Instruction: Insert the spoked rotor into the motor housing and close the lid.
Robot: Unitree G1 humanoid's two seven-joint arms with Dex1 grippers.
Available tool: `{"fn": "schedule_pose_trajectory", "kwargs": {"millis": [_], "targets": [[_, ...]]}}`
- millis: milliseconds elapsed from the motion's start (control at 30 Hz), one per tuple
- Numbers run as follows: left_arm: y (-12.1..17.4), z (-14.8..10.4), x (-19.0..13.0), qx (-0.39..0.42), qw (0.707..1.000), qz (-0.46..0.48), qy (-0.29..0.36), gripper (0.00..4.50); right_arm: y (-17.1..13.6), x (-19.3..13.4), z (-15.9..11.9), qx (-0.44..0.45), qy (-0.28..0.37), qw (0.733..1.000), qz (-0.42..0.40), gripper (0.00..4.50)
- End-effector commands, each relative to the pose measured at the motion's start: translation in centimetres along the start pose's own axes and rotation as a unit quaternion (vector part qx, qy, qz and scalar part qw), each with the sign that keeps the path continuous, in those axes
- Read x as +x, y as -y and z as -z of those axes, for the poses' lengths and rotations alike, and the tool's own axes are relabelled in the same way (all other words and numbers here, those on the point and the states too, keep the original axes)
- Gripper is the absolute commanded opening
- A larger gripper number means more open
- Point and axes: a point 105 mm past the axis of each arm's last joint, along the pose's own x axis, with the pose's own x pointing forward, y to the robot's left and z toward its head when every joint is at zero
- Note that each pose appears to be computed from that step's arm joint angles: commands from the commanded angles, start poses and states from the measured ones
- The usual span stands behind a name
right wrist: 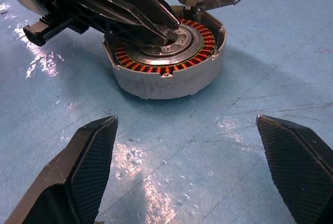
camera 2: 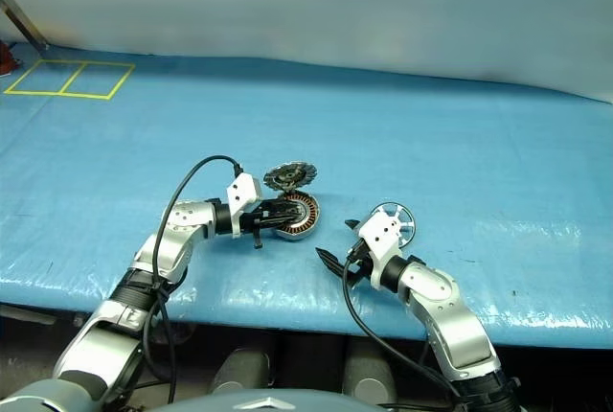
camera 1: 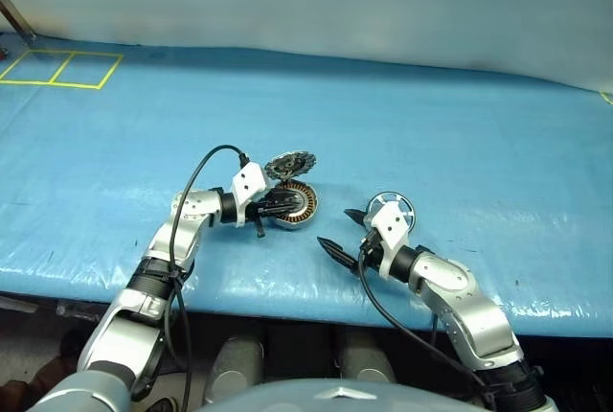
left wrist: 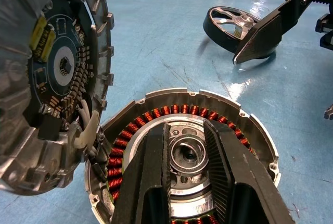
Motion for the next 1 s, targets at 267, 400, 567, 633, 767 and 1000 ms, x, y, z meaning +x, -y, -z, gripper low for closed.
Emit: {"fn": "schedule_pose_trajectory", "kwargs": {"millis": [267, 400, 567, 633, 767, 1000], "targets": [[-0.58, -0.25, 0.34, 0.024, 0.999, -0.027, 0.004, 0.68, 0.0, -0.08, -1.62, -0.028, 0.027, 0.999, 0.007, 4.5], [-0.59, -0.51, 0.48, 0.02, 0.999, -0.033, 0.016, 0.68, 0.06, -0.06, -1.65, -0.029, 0.028, 0.999, 0.008, 4.5], [-0.39, -0.48, 0.36, 0.016, 0.999, -0.026, 0.017, 0.68, 0.07, 0.04, -1.56, -0.031, 0.026, 0.999, 0.009, 4.5], [-0.23, -0.45, 0.3, 0.007, 1.0, -0.018, 0.018, 0.68, 0.04, 0.1, -1.56, -0.032, 0.026, 0.999, 0.009, 4.5], [-0.23, -0.29, 0.17, 0.003, 1.0, -0.016, 0.015, 0.68, 0.07, 0.11, -1.49, -0.032, 0.024, 0.999, 0.01, 4.5], [-0.64, 0.1, 0.19, 0.006, 0.999, -0.031, 0.008, 0.68, 0.12, 0.14, -1.53, -0.034, 0.024, 0.999, 0.014, 4.5]]}}
